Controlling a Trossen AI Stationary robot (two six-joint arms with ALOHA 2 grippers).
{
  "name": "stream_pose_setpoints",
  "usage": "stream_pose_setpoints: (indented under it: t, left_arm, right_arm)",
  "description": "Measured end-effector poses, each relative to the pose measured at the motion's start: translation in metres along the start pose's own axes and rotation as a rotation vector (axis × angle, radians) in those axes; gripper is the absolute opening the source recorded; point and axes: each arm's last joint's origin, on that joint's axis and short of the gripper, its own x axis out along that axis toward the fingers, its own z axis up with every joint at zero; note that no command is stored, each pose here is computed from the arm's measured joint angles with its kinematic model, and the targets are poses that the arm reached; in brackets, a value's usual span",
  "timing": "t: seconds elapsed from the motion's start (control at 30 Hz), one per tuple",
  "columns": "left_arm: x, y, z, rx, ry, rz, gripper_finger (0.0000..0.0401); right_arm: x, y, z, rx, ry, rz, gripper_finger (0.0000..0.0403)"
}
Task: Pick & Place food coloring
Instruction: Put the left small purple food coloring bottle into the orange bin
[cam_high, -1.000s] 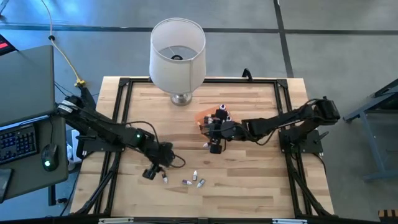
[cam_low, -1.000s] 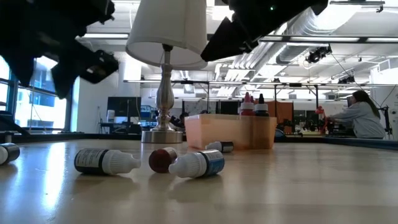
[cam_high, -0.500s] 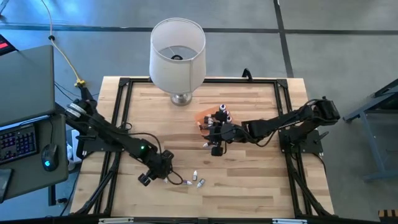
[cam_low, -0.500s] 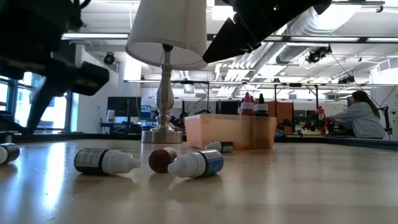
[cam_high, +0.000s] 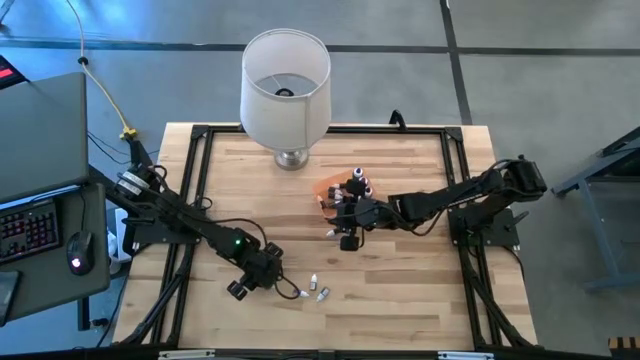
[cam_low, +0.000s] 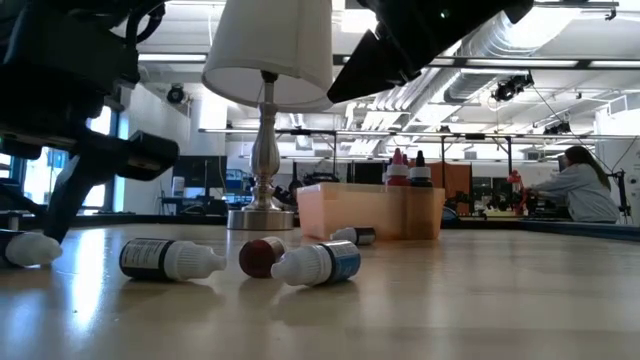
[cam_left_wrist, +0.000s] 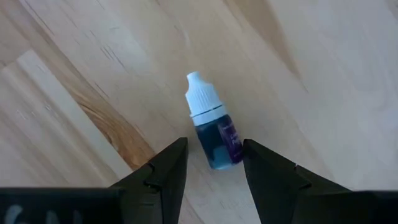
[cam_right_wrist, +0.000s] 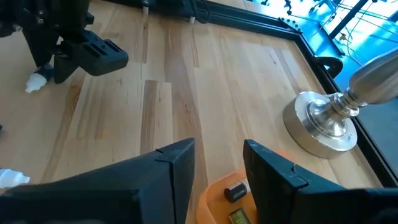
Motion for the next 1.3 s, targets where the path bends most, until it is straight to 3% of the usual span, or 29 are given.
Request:
stream_pose_setpoints:
  t: [0.17,0.43,0.6,0.83,1.1,1.3]
  left_arm:
    - [0.0,0.0,0.0,0.0,-0.004,0.011,0.0146]
    - [0.001,0.002,0.004,-0.04,-0.039,0.041,0.0081]
    - [0.001,0.006,0.005,-0.107,-0.044,0.179,0.0065]
    - [-0.008,0.02,0.014,-0.14,-0.075,0.5,0.0079]
    - [-0.055,0.083,0.045,-0.253,-0.177,0.794,0.0079]
    - [-0.097,0.15,0.045,-0.468,-0.427,0.788,0.008]
  right_arm:
    - [0.0,0.0,-0.001,-0.002,0.005,0.0,0.013]
    - [0.0,0.0,-0.001,0.013,0.006,0.0,0.013]
    - [-0.006,-0.001,-0.002,-0.018,0.041,-0.01,0.013]
    - [-0.055,-0.011,0.001,0.045,0.131,-0.058,0.013]
    - [-0.103,-0.021,0.003,0.249,0.125,-0.139,0.013]
    - [-0.108,-0.015,0.003,0.244,0.118,-0.137,0.013]
